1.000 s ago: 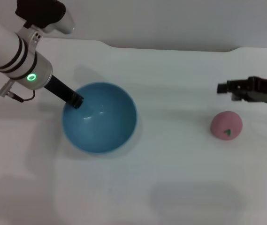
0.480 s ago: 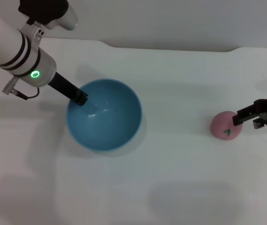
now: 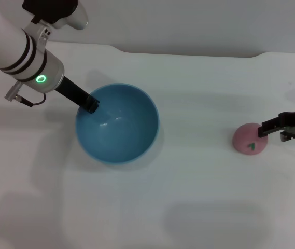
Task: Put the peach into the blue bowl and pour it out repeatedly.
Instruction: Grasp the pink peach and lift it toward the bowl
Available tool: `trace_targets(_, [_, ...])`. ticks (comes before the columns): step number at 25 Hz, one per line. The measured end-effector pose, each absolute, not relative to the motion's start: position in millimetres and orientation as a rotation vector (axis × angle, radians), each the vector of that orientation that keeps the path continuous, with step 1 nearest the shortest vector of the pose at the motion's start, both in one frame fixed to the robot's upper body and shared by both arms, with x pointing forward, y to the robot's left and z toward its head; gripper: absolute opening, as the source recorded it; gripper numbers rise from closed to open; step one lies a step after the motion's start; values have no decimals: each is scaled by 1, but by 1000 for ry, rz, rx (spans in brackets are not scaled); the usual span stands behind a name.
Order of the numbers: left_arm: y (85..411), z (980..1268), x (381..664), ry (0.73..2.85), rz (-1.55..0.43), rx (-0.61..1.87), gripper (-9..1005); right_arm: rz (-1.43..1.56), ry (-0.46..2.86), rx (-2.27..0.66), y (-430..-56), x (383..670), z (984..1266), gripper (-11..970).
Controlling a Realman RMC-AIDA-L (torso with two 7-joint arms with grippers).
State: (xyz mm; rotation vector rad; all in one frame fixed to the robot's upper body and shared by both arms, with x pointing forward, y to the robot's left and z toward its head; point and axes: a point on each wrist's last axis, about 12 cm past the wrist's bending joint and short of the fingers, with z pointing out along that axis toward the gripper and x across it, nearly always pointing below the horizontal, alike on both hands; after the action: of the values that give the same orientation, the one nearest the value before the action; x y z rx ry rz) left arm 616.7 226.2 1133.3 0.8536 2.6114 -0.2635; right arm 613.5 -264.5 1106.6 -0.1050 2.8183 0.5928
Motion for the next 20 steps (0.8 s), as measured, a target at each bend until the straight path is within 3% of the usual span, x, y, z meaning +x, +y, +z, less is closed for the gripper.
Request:
trace_targets(10, [225,1133,617,2610,-261,865,0,566,2782,-68,-254,617,1079,672])
trace_targets(20, [224,1133,617,2607,-258,871,-1,618,2744,-46,-252,615,1071,671])
